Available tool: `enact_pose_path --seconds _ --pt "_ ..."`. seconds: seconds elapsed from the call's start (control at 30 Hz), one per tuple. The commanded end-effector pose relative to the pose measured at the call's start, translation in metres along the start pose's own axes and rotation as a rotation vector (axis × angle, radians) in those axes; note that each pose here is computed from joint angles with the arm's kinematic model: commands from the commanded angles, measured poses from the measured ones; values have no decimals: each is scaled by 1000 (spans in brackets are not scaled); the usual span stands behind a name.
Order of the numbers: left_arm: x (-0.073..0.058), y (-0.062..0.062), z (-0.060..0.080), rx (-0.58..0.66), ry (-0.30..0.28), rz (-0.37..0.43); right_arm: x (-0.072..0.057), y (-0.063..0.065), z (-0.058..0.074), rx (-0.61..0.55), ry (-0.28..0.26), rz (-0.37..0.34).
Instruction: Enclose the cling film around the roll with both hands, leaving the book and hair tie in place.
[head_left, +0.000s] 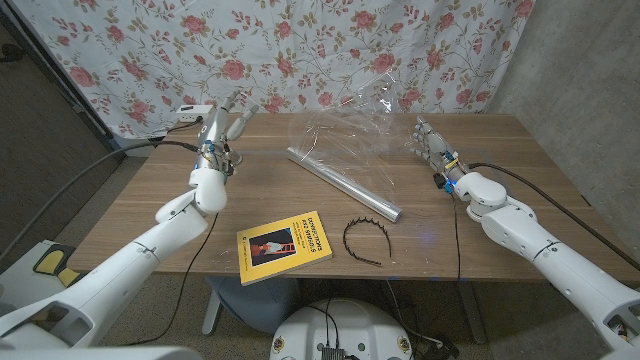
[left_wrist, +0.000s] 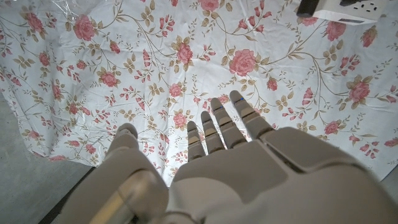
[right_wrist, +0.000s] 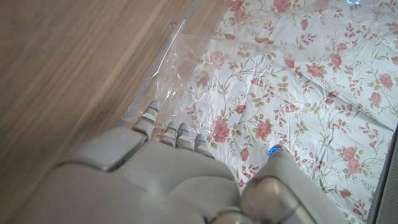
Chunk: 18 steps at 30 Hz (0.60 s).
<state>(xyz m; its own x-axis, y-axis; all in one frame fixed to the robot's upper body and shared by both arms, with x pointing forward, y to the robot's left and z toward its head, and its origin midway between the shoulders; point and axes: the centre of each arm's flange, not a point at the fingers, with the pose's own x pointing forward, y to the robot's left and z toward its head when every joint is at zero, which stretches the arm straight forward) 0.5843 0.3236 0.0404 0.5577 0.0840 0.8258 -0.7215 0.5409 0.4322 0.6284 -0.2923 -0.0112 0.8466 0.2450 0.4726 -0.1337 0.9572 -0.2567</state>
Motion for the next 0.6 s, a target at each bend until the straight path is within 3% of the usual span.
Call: enact_pose_path --seconds 0.03,0.6 --pt "9 19 2 150 -42 31 3 2 -1 10 8 0" --pt "6 37 0 377 -81 47 5 5 -1 17 2 -5"
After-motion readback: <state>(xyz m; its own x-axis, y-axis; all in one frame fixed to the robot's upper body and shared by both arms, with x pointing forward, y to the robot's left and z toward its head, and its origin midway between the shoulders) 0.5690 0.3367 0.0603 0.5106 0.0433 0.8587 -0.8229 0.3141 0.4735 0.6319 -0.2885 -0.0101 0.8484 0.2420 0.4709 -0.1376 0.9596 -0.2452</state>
